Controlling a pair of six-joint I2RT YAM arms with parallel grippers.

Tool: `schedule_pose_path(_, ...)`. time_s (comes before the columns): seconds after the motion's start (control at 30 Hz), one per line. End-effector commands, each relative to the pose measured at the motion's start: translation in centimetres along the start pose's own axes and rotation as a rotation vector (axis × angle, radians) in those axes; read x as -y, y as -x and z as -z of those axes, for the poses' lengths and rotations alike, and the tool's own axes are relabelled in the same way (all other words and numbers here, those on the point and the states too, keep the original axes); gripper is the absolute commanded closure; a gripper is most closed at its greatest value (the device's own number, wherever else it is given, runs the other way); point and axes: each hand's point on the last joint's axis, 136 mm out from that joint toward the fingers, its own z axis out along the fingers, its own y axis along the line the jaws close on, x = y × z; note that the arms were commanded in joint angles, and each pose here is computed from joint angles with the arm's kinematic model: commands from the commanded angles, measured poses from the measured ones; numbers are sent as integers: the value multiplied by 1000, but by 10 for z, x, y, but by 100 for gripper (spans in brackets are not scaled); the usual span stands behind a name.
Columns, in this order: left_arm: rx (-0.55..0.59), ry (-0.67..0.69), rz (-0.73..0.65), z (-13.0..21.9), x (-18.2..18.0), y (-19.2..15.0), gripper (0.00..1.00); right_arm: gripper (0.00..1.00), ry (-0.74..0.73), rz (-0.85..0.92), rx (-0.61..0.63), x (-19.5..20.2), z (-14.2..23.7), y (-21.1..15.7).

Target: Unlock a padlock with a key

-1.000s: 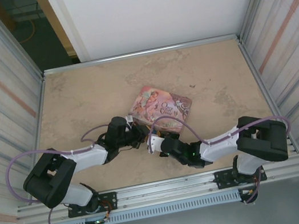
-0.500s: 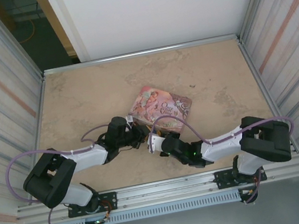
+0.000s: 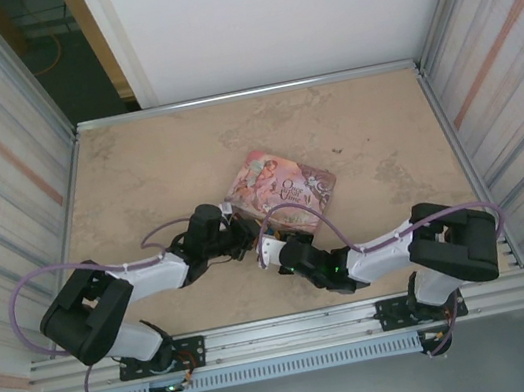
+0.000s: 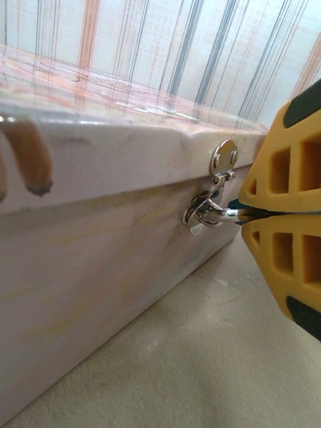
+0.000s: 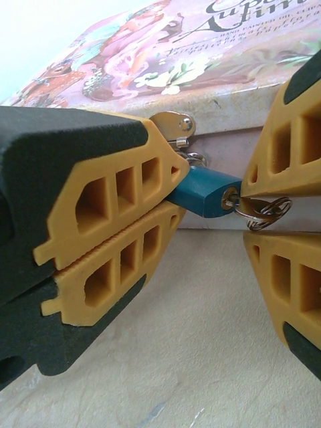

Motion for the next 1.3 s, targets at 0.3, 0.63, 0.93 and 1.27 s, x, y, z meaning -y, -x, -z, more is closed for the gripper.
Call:
schedule_pose_path(0.3, -26, -101, -45, 6, 32, -10, 100, 88, -46, -86, 70, 13, -6, 25)
schedule_pose_path(0.63, -35, -100, -44, 2, 33, -14, 100, 100, -49, -199, 96, 14, -9, 28)
schedule_pose_path(0.93, -35, -86, -41, -2, 28, -20, 100, 100, 11, -345, 119, 13, -8, 26)
schedule_pose_path(1.27, -47, -73, -32, -13, 23, -35, 100, 100, 113, -521, 93, 6, -3, 4)
